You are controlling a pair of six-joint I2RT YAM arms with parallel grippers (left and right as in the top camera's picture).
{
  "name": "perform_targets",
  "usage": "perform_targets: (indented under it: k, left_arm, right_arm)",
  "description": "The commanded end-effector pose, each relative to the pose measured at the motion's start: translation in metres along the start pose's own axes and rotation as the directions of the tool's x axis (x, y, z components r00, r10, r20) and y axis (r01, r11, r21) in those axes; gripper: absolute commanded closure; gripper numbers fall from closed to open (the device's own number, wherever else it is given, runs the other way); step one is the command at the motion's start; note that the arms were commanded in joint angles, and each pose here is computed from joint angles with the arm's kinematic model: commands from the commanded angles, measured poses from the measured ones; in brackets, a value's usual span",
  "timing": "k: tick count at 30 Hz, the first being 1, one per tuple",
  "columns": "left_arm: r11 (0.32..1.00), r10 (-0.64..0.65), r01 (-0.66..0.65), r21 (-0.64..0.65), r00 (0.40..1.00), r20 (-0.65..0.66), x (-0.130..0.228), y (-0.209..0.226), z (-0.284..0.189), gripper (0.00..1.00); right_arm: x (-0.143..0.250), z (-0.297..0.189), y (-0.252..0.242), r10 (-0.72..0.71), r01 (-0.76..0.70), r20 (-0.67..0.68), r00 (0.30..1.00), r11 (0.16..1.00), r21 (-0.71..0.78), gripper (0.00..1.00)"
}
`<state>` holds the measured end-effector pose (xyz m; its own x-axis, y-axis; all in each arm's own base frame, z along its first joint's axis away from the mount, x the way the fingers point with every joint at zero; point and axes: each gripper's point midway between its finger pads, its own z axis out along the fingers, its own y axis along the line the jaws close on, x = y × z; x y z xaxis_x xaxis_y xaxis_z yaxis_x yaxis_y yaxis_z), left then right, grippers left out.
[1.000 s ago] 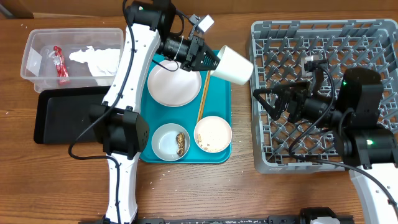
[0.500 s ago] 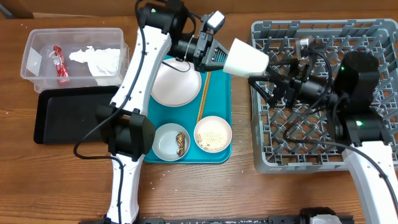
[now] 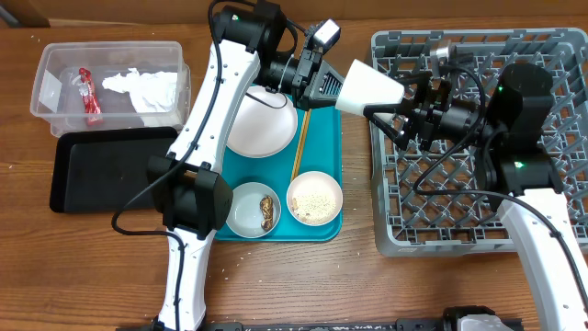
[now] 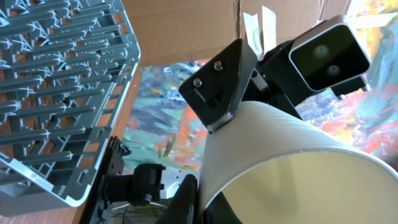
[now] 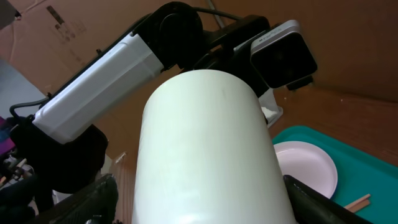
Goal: Sort waste into correct bins and load items into the dishwasher
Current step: 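Hand the paper cup from the left gripper to the right gripper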
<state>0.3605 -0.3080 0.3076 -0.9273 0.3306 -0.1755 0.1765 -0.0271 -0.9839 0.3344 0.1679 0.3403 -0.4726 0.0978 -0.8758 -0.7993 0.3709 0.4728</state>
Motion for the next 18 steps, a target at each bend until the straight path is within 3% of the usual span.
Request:
perform_targets:
  k: [1, 8, 14, 18]
  left_arm:
    - [1.0, -0.001, 0.001, 0.018, 1.0, 0.003, 0.0006, -0.007, -0.0001, 0.96]
    - [1.0, -0.001, 0.001, 0.018, 1.0, 0.003, 0.0007, -0.0071, 0.0, 0.96]
    - [1.0, -0.001, 0.001, 0.019, 1.0, 0.0, 0.0011, -0.0071, 0.0012, 0.96]
    - [1.0, -0.001, 0.001, 0.011, 1.0, -0.002, 0.0016, -0.0058, 0.0019, 0.89]
  right_arm:
    - [-0.0065, -0.0036, 0.0141, -0.025, 0.025, -0.002, 1.0, 0.998, -0.061, 0.21]
    - [-0.0047, -0.0037, 0.0155, -0.016, 0.015, -0.009, 1.0, 0.997, -0.07, 0.28]
    - [-0.0045, -0.0038, 0.0161, -0.015, 0.014, -0.01, 1.0, 0.997, -0.074, 0.56]
    - [-0.0045, -0.0038, 0.0161, -0.015, 0.014, -0.01, 1.0, 0.997, -0.074, 0.59]
